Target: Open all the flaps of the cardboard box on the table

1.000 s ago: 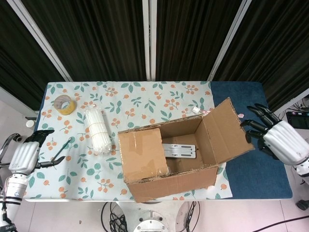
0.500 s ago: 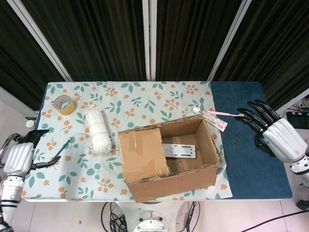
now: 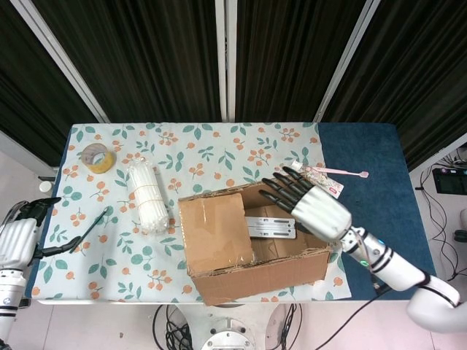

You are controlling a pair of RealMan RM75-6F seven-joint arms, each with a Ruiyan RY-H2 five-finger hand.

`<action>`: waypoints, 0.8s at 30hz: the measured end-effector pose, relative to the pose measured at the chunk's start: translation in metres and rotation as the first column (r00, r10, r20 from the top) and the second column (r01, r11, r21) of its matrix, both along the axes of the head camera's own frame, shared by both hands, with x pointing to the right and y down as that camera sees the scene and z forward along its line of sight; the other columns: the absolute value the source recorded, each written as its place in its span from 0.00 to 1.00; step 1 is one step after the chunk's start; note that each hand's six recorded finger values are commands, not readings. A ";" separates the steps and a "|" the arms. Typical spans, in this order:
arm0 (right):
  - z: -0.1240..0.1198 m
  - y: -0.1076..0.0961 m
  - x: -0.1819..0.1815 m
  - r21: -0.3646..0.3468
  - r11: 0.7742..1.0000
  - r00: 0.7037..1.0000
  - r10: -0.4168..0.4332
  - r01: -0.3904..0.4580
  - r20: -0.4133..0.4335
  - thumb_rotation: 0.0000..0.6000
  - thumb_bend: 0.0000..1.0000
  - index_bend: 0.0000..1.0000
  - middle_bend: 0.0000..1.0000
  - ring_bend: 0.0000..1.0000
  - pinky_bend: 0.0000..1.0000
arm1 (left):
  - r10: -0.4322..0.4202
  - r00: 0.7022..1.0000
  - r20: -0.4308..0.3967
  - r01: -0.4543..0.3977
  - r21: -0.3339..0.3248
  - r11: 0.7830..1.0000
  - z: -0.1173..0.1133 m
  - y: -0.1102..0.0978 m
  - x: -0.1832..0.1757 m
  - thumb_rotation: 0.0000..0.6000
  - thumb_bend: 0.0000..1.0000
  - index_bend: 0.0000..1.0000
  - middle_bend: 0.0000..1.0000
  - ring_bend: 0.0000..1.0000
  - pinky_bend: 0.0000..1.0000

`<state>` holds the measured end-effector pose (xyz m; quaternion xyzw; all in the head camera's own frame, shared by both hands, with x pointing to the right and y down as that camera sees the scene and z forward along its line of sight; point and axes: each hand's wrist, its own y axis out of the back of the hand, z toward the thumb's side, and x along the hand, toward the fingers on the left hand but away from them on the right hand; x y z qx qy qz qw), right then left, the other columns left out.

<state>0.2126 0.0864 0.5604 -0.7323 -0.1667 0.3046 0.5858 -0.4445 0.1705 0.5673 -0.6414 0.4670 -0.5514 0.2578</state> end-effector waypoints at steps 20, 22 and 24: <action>0.071 0.023 -0.070 -0.050 0.995 0.996 -0.084 0.084 -0.014 1.00 0.05 0.00 0.00 0.00 0.00 | -0.034 0.999 0.008 0.034 0.021 0.999 -0.002 0.000 -0.026 0.58 0.12 0.15 0.15 0.10 0.21; 0.075 0.025 -0.071 -0.054 0.995 0.997 -0.082 0.082 -0.008 1.00 0.06 0.00 0.00 0.00 0.00 | -0.035 0.999 0.013 0.035 0.025 0.999 -0.004 0.000 -0.028 0.58 0.12 0.15 0.15 0.10 0.21; 0.078 0.025 -0.073 -0.058 0.995 0.997 -0.076 0.076 0.007 1.00 0.08 0.00 0.00 0.00 0.00 | -0.037 0.999 0.017 0.037 0.033 0.999 -0.006 -0.001 -0.029 0.58 0.12 0.15 0.15 0.10 0.21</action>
